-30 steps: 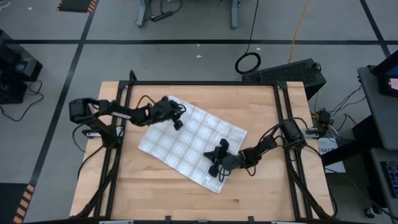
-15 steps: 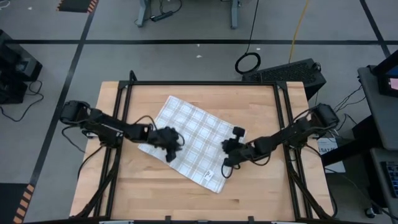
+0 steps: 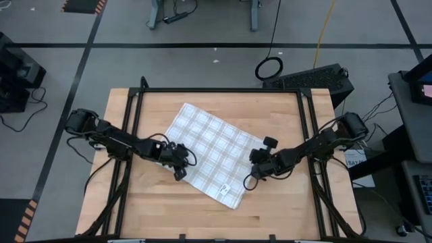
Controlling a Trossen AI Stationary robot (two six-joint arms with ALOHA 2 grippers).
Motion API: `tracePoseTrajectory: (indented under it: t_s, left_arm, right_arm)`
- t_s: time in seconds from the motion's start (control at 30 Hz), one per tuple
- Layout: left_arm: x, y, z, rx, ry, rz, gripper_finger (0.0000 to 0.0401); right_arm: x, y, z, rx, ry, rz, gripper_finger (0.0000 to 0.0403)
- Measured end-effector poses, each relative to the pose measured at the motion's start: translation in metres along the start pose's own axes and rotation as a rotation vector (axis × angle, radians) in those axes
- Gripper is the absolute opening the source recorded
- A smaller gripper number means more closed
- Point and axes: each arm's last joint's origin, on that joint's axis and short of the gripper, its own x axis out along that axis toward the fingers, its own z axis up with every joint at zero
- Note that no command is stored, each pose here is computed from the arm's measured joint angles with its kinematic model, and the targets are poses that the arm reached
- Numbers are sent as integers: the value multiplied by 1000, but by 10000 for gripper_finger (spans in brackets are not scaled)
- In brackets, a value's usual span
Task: Roll towel
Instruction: Roll the white kitchen towel
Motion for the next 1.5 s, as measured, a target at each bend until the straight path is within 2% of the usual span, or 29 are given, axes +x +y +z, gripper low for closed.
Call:
tracePoseTrajectory:
  t_s: [0.27,0.47,0.63,0.87,0.93,1.0,1.17,1.33,1.5]
  left_arm:
    - [3,17,7,52,-53,120,102]
    - [4,33,17,122,-93,219,102]
    - [4,44,30,200,-164,260,102]
    - [0,73,44,252,-206,481,102]
    - [0,79,47,244,-206,504,102]
    - [0,81,49,240,-215,488,102]
    - [1,70,49,196,-234,316,102]
    - [3,47,41,192,-198,122,102]
    - [3,22,28,218,-183,44,102]
  right_arm:
    - [1,4,-8,131,38,75,2]
    - [-6,19,-6,264,67,269,2]
    - [-14,34,-2,298,11,409,2]
    - [-20,41,-5,309,1,442,2]
    - [-21,42,-6,307,-7,437,2]
    - [-21,42,-5,308,-21,432,2]
    - [-25,44,4,246,-81,415,2]
    - [-30,45,12,127,-122,416,2]
    - [-30,43,10,5,-113,382,2]
